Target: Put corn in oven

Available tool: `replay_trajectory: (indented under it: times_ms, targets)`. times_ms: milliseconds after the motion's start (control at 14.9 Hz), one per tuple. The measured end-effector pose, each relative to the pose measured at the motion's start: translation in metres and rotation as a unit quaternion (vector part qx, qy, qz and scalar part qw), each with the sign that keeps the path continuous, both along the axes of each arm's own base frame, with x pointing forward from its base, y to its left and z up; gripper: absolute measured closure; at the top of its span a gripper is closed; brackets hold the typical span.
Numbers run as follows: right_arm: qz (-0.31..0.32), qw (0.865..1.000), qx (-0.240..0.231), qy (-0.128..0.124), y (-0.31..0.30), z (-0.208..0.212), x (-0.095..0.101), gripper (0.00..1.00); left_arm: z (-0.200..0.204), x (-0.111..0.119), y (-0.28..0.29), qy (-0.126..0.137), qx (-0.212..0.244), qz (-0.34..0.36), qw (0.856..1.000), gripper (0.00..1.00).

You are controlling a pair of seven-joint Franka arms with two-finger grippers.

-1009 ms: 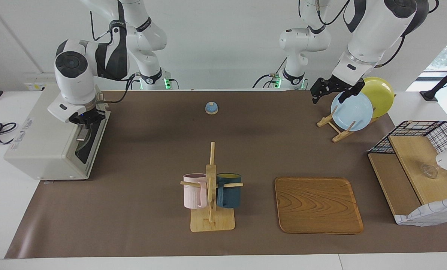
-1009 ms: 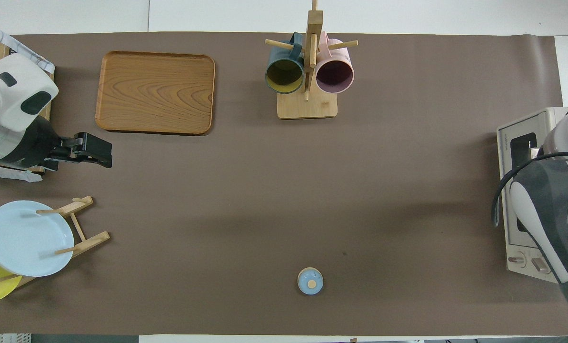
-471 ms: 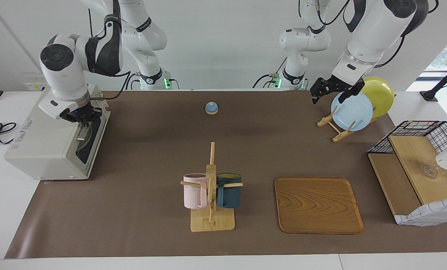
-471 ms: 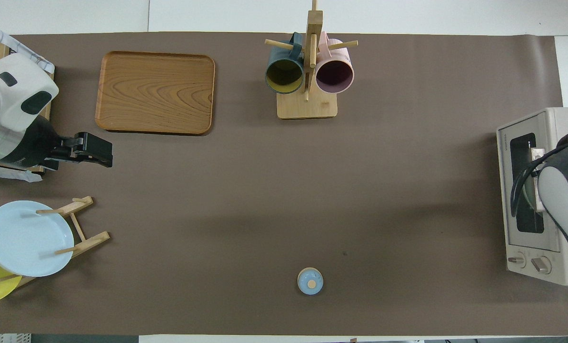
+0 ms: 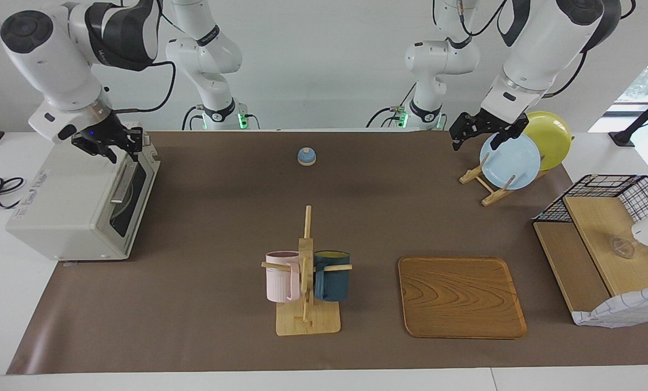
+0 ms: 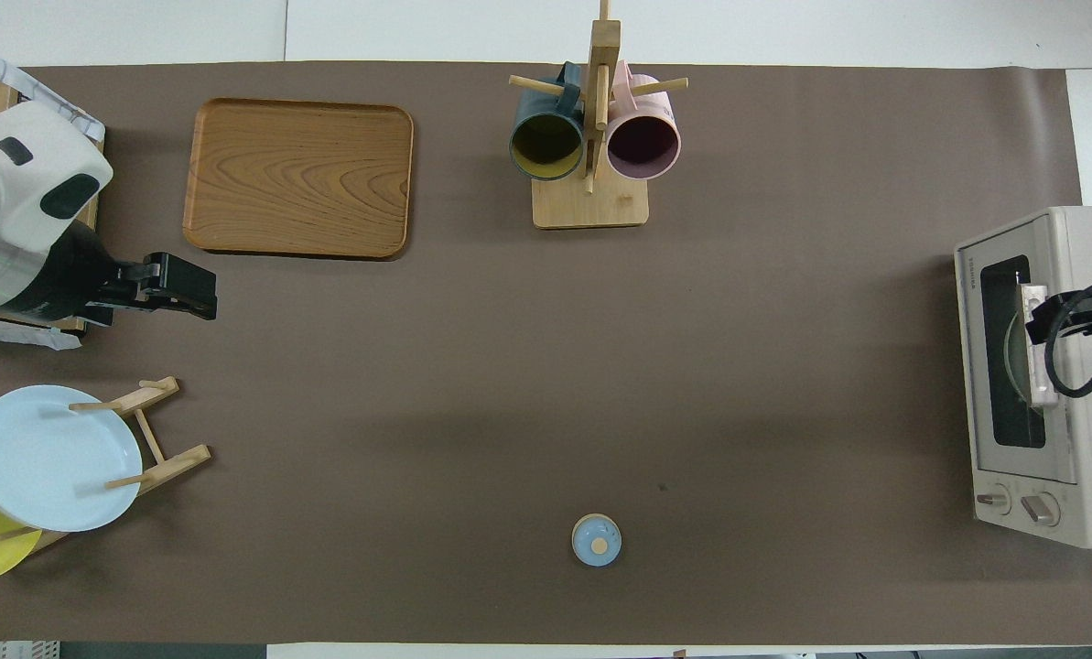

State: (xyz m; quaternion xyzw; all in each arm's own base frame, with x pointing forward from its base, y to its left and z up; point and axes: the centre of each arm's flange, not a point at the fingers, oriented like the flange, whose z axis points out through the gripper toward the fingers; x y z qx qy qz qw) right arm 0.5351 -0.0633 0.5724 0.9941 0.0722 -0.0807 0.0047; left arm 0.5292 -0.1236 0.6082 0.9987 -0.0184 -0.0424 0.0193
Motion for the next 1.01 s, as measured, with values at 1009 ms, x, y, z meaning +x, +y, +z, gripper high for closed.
replay_trajectory:
  times_ms: [1009]
  targets:
    - [-0.020,1.000,0.014,-0.016,0.016,0.024,-0.002,0.00,0.001,0.002,0.005,-0.005,-0.001,0.005,1.000,0.00]
